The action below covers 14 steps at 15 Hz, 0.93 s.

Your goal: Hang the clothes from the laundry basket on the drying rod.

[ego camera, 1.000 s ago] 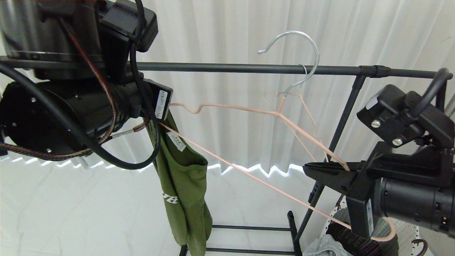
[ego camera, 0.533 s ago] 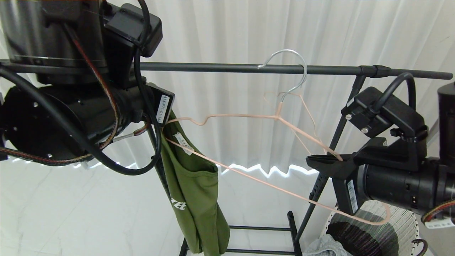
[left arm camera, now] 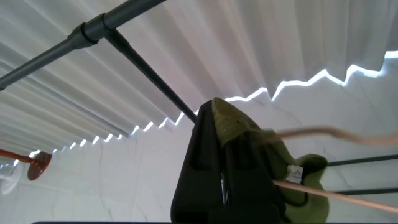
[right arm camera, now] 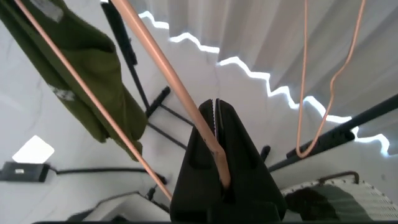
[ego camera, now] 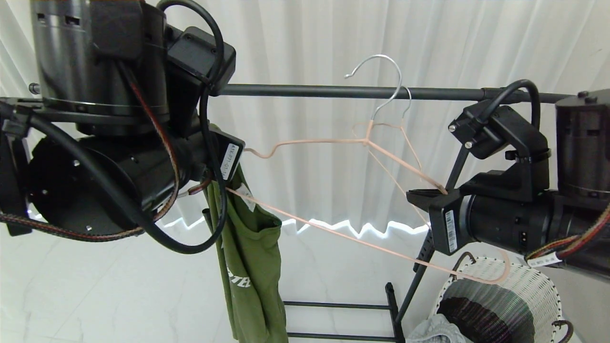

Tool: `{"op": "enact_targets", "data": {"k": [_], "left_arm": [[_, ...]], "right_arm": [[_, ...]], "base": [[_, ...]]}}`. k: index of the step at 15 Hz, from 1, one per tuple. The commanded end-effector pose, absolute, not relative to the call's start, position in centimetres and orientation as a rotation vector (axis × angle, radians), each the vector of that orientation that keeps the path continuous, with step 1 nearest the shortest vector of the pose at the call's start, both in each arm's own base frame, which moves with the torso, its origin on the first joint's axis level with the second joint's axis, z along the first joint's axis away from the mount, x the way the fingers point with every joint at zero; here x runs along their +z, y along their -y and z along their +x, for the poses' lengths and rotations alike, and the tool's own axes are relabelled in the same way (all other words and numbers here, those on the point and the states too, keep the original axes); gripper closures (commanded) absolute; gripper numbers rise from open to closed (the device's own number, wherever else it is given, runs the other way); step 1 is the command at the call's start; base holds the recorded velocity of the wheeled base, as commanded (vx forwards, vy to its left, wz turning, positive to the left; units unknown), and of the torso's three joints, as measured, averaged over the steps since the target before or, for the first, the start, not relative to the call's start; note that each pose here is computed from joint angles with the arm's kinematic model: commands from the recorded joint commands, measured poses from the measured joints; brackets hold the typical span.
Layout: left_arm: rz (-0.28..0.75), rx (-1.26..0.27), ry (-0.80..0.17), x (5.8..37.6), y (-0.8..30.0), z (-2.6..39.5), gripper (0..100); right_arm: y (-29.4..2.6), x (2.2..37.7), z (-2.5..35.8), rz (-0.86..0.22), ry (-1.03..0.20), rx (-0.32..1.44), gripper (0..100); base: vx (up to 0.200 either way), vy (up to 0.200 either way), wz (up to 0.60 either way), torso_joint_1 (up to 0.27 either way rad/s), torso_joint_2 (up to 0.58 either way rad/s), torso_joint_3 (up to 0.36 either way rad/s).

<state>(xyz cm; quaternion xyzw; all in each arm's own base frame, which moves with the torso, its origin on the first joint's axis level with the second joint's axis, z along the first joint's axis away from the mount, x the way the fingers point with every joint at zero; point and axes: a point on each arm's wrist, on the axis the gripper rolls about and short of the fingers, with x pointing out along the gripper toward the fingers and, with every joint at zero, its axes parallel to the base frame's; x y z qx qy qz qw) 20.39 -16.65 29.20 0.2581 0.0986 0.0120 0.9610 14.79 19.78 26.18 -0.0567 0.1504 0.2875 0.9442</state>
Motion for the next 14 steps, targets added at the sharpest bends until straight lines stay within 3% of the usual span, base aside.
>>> {"op": "enact_targets", "data": {"k": [1, 5, 9, 14], "left_arm": [[0.525, 0.017, -0.206, 28.9, 17.0, 20.6, 100], [0.52, 0.004, -0.204, 28.8, 17.5, 20.6, 100], [0.491, 0.012, -0.19, 29.4, 17.6, 20.9, 100], [0.49, 0.022, -0.191, 29.4, 17.7, 21.2, 100]], "right_arm": [[-20.0, 26.3, 14.8, -0.102, -0.288, 0.591, 100], [-21.3, 26.7, 11.9, -0.041, -0.283, 0.715, 100], [-21.0, 24.8, 7.1, 0.022, -0.412, 0.936, 100], [-21.4, 23.7, 8.3, 0.009, -0.471, 0.853, 100]], "base": [[0.0, 0.0, 0.0, 0.0, 0.0, 0.0], [0.0, 0.0, 0.0, 0.0, 0.0, 0.0], [0.0, 0.0, 0.0, 0.0, 0.0, 0.0], [0.0, 0.0, 0.0, 0.0, 0.0, 0.0]]}}
